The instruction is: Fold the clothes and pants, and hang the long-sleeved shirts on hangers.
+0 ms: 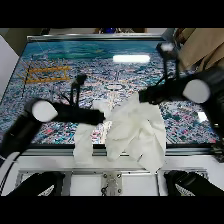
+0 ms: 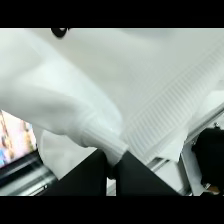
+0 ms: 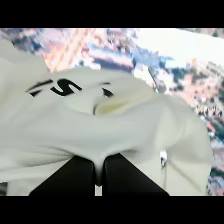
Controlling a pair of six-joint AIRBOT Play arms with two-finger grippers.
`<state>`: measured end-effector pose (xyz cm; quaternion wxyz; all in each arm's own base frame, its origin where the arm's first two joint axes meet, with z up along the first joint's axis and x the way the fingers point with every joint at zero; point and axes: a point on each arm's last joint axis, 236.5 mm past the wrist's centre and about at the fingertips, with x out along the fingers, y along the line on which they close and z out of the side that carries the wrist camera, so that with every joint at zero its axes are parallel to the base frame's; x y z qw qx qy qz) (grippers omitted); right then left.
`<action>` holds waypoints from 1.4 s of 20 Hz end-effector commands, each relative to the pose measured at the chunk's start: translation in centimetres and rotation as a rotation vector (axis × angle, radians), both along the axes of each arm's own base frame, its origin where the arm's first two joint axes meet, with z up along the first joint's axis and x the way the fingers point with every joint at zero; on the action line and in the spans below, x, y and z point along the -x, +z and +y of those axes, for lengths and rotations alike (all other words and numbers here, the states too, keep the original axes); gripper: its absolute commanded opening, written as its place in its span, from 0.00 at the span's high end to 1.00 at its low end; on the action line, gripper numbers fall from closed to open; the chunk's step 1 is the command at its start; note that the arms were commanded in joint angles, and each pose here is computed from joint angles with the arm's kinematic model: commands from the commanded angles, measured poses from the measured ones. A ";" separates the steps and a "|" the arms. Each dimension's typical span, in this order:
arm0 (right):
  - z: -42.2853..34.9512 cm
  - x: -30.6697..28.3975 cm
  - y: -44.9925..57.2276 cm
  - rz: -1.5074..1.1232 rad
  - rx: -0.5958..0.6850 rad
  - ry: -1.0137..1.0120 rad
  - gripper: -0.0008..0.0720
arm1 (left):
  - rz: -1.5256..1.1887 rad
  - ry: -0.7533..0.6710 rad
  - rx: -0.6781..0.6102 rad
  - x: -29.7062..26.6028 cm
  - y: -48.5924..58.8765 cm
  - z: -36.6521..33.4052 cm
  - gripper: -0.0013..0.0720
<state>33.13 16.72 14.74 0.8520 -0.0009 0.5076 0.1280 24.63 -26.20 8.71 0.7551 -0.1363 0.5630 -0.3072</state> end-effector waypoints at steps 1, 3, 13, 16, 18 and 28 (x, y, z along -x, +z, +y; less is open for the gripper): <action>-2.0 2.2 -8.7 0.151 0.110 -0.004 0.96 | 0.133 0.001 -0.098 5.1 -9.1 0.4 0.96; -2.5 1.6 -10.9 0.165 0.107 -0.044 0.96 | 0.149 0.010 -0.102 5.2 -10.9 -0.7 0.96; -7.4 -2.4 -10.5 0.104 0.117 -0.117 0.27 | 0.106 -0.044 -0.061 1.4 -8.3 -6.6 0.96; -7.2 -1.9 -5.9 -0.007 0.065 -0.123 0.26 | 0.088 -0.042 -0.043 0.7 -7.2 -7.0 0.96; -7.2 -0.1 -4.0 -0.013 0.006 -0.168 0.26 | 0.086 -0.042 -0.043 0.7 -7.2 -7.0 0.96; -2.6 5.6 -11.8 0.174 -0.135 -0.380 0.26 | 0.078 -0.035 -0.034 0.4 -7.0 -7.2 0.96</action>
